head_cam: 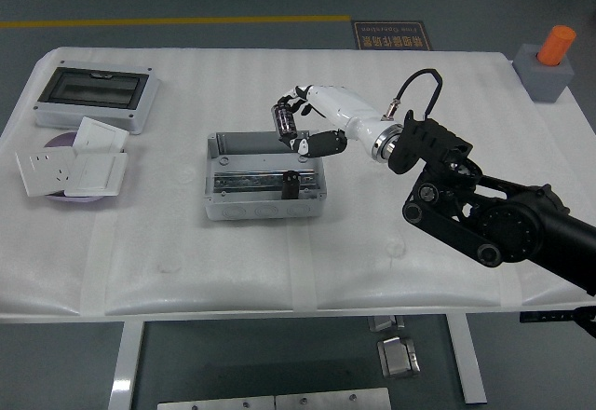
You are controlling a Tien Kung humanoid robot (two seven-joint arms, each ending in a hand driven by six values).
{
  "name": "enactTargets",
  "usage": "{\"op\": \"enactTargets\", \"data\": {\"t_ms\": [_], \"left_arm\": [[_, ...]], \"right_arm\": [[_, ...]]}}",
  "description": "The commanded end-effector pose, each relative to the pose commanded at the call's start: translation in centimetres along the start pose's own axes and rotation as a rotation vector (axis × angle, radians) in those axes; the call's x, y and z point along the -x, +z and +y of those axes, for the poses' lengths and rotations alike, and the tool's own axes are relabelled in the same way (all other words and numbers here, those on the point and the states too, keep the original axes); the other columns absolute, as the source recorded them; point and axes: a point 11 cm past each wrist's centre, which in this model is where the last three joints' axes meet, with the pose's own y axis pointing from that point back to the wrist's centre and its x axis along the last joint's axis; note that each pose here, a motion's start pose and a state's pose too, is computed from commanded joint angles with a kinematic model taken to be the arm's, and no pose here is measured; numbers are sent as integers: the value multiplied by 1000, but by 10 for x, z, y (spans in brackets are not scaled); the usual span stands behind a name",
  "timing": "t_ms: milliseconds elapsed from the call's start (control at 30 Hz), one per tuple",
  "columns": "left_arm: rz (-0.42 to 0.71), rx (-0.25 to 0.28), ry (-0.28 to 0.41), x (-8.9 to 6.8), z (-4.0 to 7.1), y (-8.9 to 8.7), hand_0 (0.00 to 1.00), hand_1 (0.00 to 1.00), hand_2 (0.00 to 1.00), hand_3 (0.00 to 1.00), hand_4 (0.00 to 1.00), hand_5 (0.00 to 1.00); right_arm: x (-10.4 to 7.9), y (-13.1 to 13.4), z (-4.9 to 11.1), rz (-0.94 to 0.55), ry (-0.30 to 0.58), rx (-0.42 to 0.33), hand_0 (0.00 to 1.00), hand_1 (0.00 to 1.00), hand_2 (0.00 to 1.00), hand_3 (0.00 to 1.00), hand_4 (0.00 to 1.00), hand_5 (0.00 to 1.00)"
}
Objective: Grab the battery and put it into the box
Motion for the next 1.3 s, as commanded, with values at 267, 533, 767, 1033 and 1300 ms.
{"op": "enactTargets", "data": {"t_ms": [267, 533, 767, 1033, 1300], "left_arm": [[-4, -5, -2, 0, 0, -1, 571, 644, 468, 542, 527, 413], [-6, -1, -3, 0, 0, 1, 570, 644, 468, 542, 525, 409], [-5, -1, -7, 2, 0, 0, 570, 644, 465, 539, 526, 409], [0, -7, -10, 3, -1, -3, 570, 644, 465, 539, 522, 402], [2, -22, -16, 6, -3, -9, 568, 642, 466, 540, 516, 388]], "right_arm": [[6, 7, -2, 3, -4, 26, 998, 998, 998, 998, 998, 628], [-7, 9, 0, 3, 36, 29, 998, 998, 998, 998, 998, 636], [-42, 25, 14, -7, 135, 57, 998, 974, 998, 998, 998, 643], [-83, 62, 47, -14, 266, 135, 998, 939, 990, 998, 998, 648], [-112, 115, 91, -88, 399, 250, 998, 896, 949, 998, 998, 644]]}}
